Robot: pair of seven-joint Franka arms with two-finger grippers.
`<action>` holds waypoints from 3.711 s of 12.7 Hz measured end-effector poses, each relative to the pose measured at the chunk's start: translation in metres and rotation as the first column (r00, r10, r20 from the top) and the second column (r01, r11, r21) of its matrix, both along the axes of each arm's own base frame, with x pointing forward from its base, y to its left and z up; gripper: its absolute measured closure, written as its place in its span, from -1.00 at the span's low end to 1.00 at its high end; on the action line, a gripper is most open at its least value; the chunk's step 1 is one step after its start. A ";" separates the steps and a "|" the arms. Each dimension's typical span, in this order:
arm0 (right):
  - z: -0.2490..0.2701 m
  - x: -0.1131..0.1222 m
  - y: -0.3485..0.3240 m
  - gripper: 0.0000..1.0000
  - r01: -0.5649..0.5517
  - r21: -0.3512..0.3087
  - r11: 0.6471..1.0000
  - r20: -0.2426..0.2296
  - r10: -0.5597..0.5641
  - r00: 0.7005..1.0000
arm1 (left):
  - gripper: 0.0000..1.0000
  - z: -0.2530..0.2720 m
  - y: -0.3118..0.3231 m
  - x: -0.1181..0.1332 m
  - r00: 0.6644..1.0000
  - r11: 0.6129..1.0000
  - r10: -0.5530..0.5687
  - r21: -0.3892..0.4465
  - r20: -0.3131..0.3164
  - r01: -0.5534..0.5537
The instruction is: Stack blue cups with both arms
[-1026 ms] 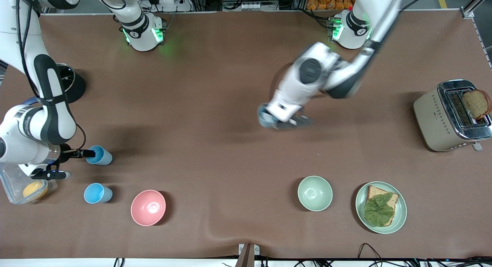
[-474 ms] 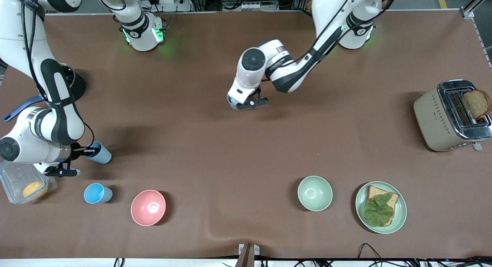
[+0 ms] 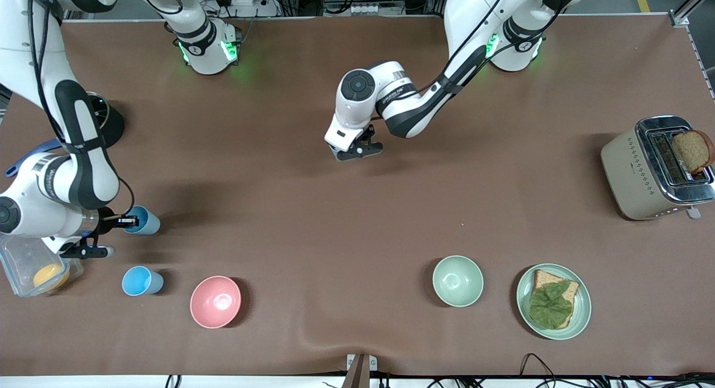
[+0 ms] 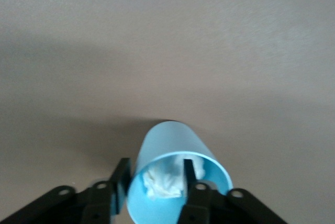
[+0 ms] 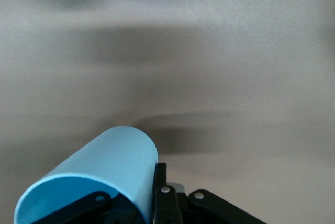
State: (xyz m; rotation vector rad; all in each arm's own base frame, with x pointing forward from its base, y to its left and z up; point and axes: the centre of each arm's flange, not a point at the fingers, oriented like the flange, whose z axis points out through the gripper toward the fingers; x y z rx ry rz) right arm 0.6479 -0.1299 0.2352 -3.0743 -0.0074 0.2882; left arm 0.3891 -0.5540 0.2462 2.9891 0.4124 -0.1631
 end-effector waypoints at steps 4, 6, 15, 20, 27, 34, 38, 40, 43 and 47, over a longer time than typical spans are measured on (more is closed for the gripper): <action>0.036 0.004 0.044 0.92 -0.010 0.032 0.999 -0.021 0.010 1.000 | -0.98 0.104 0.025 0.041 0.993 0.998 0.066 0.010 0.101 -0.067; 0.049 0.001 0.075 0.92 0.015 0.072 0.997 -0.055 -0.011 0.998 | -1.00 0.175 0.073 0.078 0.982 0.997 0.069 0.034 0.176 -0.076; 0.109 -0.037 0.313 0.92 0.140 0.059 0.988 -0.107 -0.134 0.985 | -1.00 0.313 0.322 0.172 0.964 0.976 -0.008 0.212 0.264 -0.050; 0.143 -0.133 0.506 0.92 0.267 -0.029 0.963 -0.096 -0.268 0.959 | -1.00 0.353 0.408 0.184 0.965 0.988 -0.085 0.144 0.248 0.050; 0.099 -0.195 0.565 0.92 0.365 -0.126 0.922 -0.094 -0.378 0.921 | -1.00 0.396 0.482 0.170 0.963 0.976 -0.180 0.157 0.199 0.150; 0.056 -0.229 0.588 0.92 0.395 -0.158 0.905 -0.074 -0.409 0.909 | -1.00 0.397 0.478 0.168 0.965 0.975 -0.187 0.156 0.183 0.159; 0.042 -0.234 0.591 0.92 0.400 -0.184 0.898 -0.077 -0.419 0.905 | -1.00 0.397 0.481 0.167 0.968 0.975 -0.182 0.156 0.171 0.156; 0.042 -0.232 0.589 0.80 0.406 -0.186 0.895 -0.076 -0.425 0.902 | -1.00 0.396 0.480 0.166 0.968 0.975 -0.185 0.156 0.167 0.159; 0.059 -0.217 0.580 0.06 0.423 -0.183 0.887 -0.069 -0.441 0.895 | -1.00 0.393 0.479 0.163 0.973 0.974 -0.188 0.155 0.138 0.166; 0.128 -0.151 0.505 -0.89 0.325 -0.116 0.939 -0.044 -0.332 0.942 | -1.00 0.393 0.475 0.161 0.973 0.972 -0.195 0.155 0.128 0.174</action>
